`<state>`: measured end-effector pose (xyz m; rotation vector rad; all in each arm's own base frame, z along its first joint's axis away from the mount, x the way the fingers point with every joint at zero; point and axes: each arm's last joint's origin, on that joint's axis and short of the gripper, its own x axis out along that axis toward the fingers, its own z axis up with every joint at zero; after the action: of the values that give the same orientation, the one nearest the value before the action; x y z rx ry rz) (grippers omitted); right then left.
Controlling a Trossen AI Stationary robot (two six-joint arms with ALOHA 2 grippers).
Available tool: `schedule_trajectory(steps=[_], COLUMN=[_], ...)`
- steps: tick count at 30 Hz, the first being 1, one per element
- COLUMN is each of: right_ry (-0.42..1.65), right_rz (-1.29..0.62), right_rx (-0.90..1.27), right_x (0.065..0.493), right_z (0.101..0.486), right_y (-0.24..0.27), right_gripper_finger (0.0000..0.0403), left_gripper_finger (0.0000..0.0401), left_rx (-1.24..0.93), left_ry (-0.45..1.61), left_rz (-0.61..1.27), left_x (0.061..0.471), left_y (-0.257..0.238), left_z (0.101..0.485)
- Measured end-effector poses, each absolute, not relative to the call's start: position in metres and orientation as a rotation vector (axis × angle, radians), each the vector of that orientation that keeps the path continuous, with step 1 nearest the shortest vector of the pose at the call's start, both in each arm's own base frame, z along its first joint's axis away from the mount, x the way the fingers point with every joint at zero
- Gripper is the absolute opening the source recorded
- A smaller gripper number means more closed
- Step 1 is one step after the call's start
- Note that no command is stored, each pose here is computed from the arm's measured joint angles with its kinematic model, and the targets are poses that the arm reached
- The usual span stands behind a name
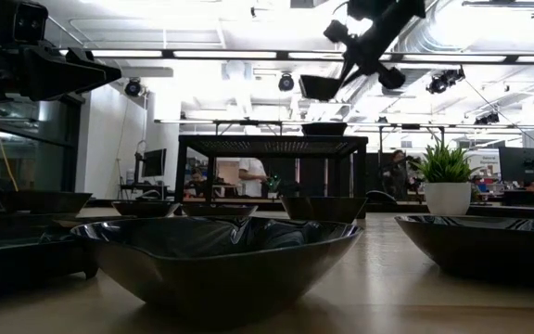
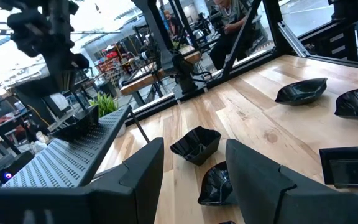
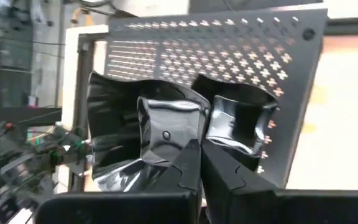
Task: Pick & Place Mini shaped plates
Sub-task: Stack the bottom black distorted square plate on top of the black distorted square plates on the shelf
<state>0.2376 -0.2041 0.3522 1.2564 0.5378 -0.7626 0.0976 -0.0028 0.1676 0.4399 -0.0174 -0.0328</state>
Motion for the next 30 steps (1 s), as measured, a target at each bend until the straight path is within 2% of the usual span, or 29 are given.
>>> schedule_trajectory(steps=[14,30], right_ry=[0.648,0.676], right_rz=[-0.831,-0.928], right_rx=[1.36,1.329], right_x=[0.246,0.242], right_z=[0.326,0.323], right_y=[-0.213,-0.213], right_gripper_finger=[0.0,0.0], left_gripper_finger=[0.017,0.017], left_rx=[0.44,0.44], left_ry=[-0.017,-0.017], left_rz=[-0.033,-0.033], left_x=[0.098,0.098], left_y=[-0.003,-0.003], left_z=[0.168,0.168])
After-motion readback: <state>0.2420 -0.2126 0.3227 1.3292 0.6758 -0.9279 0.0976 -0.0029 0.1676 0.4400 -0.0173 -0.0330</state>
